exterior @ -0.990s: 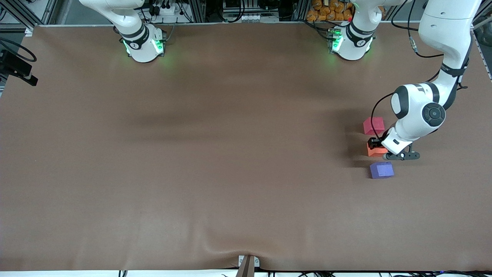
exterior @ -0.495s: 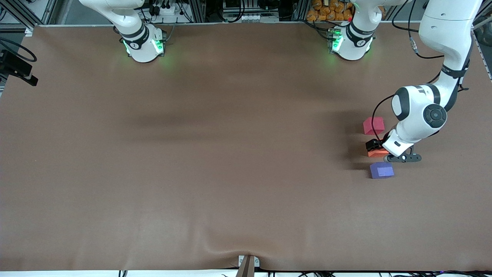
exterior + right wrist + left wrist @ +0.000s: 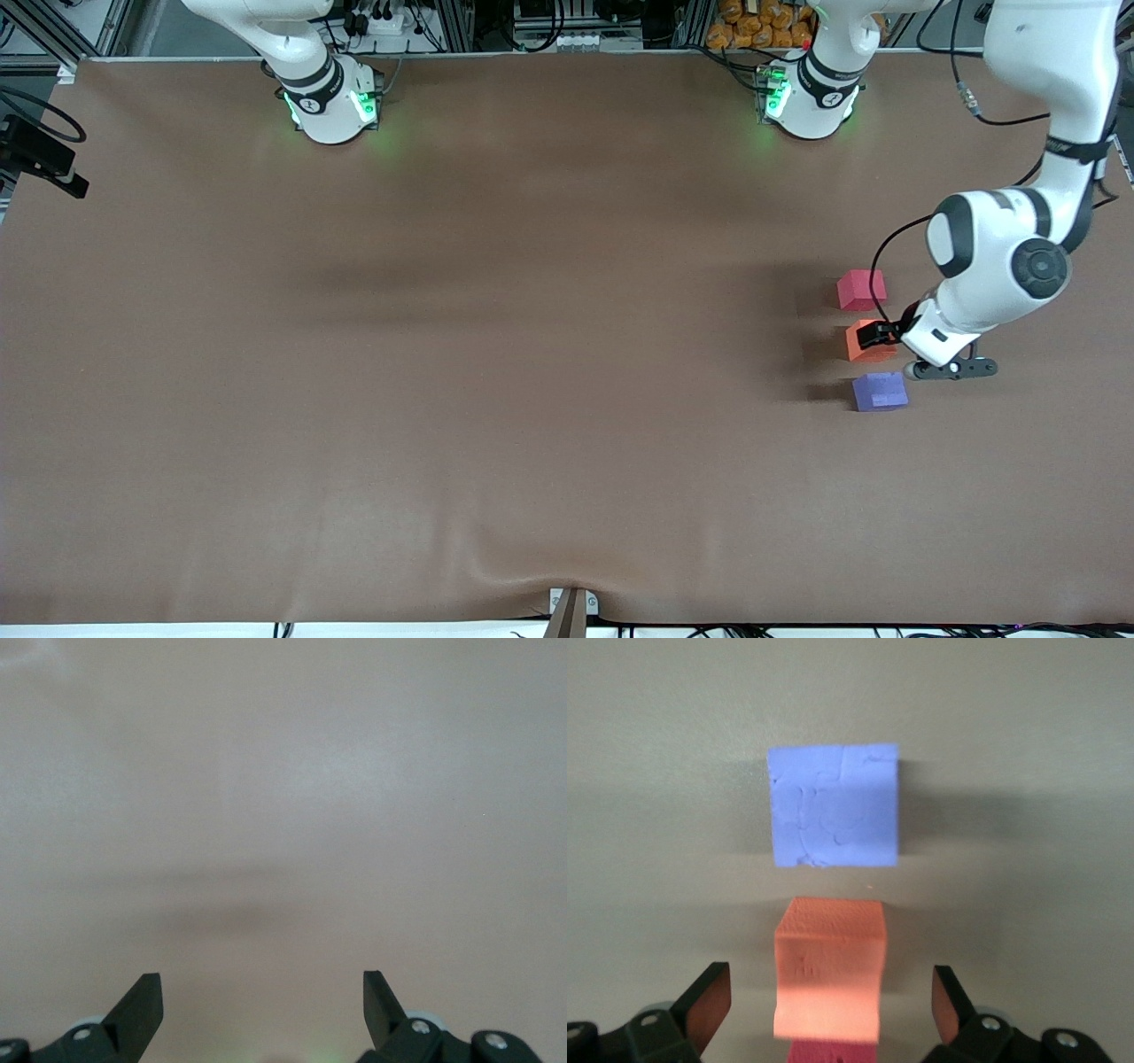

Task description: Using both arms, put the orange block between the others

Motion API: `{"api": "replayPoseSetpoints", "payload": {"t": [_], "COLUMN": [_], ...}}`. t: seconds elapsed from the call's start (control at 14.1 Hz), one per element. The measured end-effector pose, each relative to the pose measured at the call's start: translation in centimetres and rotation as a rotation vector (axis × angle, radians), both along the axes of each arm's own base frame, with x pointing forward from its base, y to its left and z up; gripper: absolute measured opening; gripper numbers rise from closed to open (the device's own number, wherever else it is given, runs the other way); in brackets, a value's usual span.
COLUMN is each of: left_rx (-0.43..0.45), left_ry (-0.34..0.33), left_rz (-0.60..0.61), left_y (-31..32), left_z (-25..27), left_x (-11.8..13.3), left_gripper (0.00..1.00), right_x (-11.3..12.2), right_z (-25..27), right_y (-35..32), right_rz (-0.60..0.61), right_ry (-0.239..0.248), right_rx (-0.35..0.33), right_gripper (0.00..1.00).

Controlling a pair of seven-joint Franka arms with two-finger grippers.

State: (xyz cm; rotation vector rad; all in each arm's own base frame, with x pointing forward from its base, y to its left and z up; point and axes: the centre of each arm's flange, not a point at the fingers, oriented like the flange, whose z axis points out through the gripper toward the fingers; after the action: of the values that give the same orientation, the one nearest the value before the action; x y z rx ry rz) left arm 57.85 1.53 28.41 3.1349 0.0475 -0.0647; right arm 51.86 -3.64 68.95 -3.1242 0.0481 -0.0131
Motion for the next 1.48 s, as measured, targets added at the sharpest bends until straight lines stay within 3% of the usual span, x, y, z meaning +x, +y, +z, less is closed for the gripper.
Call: {"api": "replayPoseSetpoints", "payload": {"t": [0.35, 0.78, 1.2, 1.48], "left_rx": [-0.010, -0.018, -0.045, -0.046], "left_ry": [-0.013, 0.012, -0.008, -0.020], "left_rz": [-0.011, -0.026, -0.020, -0.030], "left_y": [-0.6, -2.3, -2.5, -4.1], "left_z": [11.6, 27.4, 34.5, 35.6], "left_x": [1.0, 0.4, -2.1, -3.2], "left_gripper": [1.00, 1.00, 1.00, 1.00], "right_x": [0.0, 0.0, 0.0, 0.0], "right_z": [0.0, 0.0, 0.1, 0.1], "right_y": [-0.1, -0.1, -0.2, -0.2], "right_rz": [-0.002, -0.003, -0.003, -0.004], "right_ry": [-0.001, -0.001, -0.002, -0.002], "right_rx": [0.000, 0.000, 0.000, 0.000], "right_gripper": [1.00, 1.00, 1.00, 1.00]}}
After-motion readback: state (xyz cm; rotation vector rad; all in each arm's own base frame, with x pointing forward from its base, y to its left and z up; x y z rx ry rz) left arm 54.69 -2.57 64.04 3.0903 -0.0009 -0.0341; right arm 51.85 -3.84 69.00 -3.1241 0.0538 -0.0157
